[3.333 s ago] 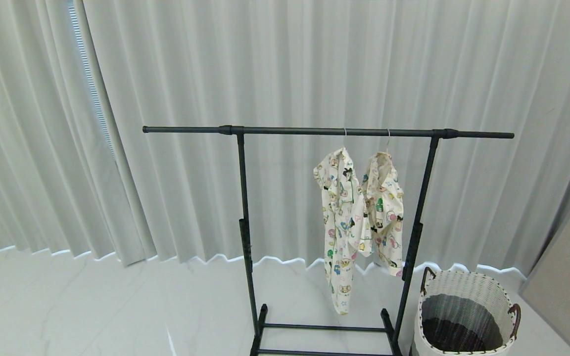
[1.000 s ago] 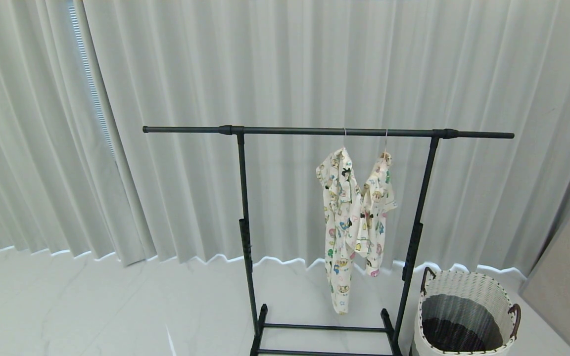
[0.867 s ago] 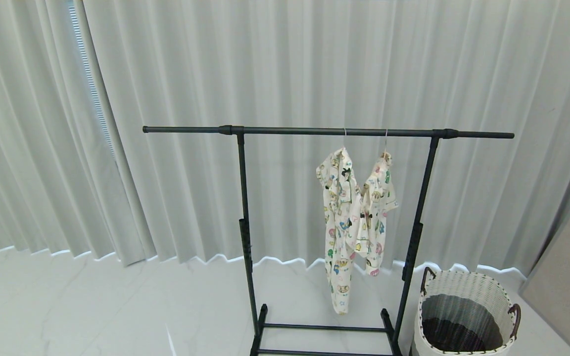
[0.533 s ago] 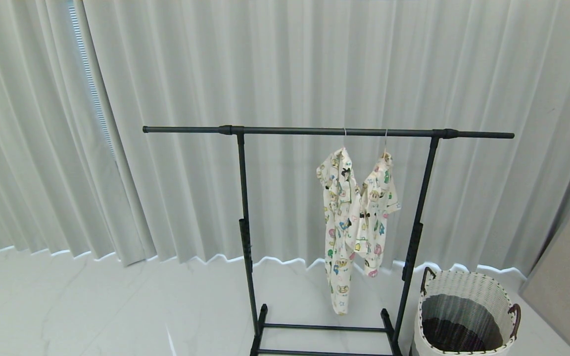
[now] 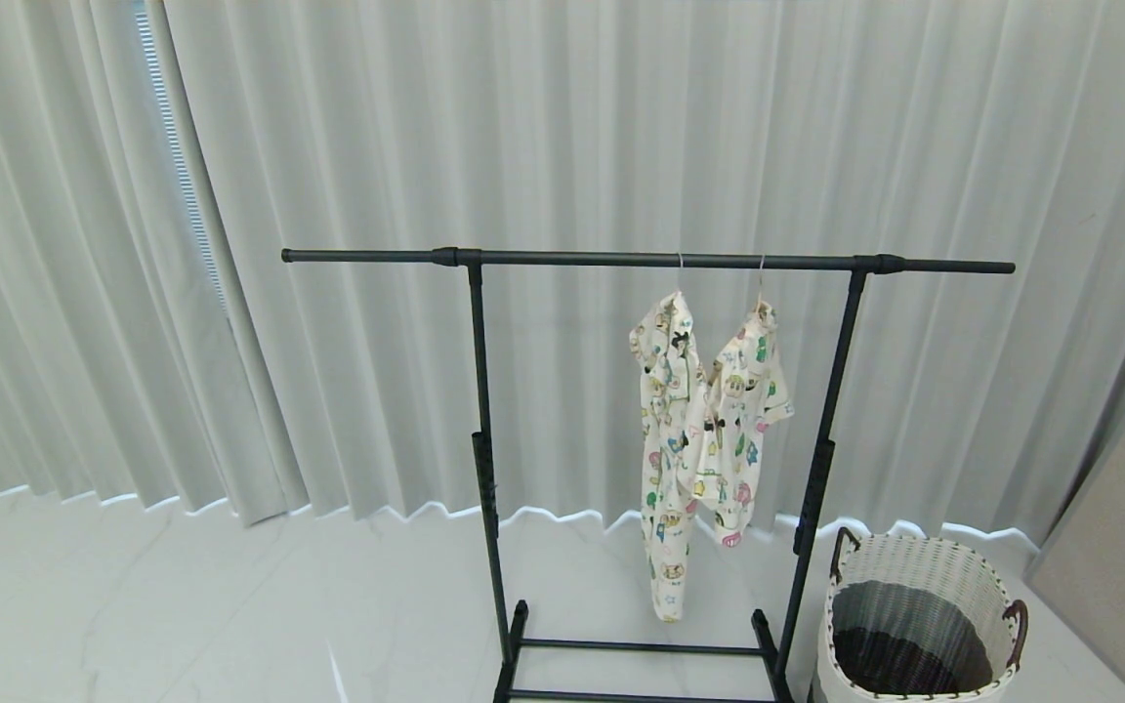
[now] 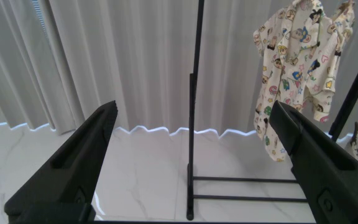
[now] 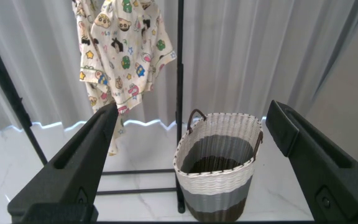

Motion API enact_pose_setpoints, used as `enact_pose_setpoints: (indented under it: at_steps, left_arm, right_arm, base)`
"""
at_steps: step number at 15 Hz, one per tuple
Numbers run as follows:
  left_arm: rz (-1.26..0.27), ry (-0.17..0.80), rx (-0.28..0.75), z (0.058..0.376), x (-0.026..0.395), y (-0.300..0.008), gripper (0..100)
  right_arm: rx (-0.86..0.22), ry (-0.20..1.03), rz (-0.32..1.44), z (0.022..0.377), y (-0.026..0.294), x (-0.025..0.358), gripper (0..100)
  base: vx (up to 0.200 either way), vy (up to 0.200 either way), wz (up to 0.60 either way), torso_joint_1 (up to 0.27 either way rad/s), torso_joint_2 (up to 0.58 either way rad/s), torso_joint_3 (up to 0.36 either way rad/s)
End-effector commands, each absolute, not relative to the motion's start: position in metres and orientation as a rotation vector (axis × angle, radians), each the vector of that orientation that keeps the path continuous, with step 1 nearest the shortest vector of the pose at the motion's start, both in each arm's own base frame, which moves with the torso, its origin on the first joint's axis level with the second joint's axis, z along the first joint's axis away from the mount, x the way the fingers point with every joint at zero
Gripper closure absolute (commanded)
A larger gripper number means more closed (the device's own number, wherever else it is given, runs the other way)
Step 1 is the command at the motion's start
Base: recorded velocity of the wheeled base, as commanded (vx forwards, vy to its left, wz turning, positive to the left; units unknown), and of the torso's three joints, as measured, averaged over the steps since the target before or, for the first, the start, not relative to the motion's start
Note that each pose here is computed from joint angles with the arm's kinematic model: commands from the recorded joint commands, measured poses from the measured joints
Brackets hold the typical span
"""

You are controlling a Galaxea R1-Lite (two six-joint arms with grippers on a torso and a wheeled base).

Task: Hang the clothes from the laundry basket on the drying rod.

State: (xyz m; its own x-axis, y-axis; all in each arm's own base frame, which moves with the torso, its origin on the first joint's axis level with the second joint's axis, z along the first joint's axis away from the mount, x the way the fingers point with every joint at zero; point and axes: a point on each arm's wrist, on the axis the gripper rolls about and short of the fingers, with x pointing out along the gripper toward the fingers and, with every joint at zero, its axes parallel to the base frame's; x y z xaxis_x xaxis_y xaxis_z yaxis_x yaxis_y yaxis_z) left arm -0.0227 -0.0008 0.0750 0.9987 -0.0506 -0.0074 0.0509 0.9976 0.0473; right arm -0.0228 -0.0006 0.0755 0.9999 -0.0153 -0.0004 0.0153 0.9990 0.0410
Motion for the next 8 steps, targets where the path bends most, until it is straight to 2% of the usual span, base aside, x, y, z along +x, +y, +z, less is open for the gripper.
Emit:
enact_pose_setpoints:
  at_steps: [1, 8]
  left_arm:
    - [-0.051, 0.005, 0.047, 0.0749, -0.0228, -0.0008, 0]
    - [-0.051, 0.005, 0.047, 0.075, -0.0227, -0.0008, 0]
  right_arm:
    - [0.041, 0.0, -0.015, 0.0755, -0.0006, -0.0228, 0]
    - [0.041, 0.0, -0.015, 0.0755, -0.0006, -0.0228, 0]
  base:
    - [0.0, 0.0, 0.0, 0.0, 0.0, 0.0]
    - [0.0, 0.0, 0.0, 0.0, 0.0, 0.0]
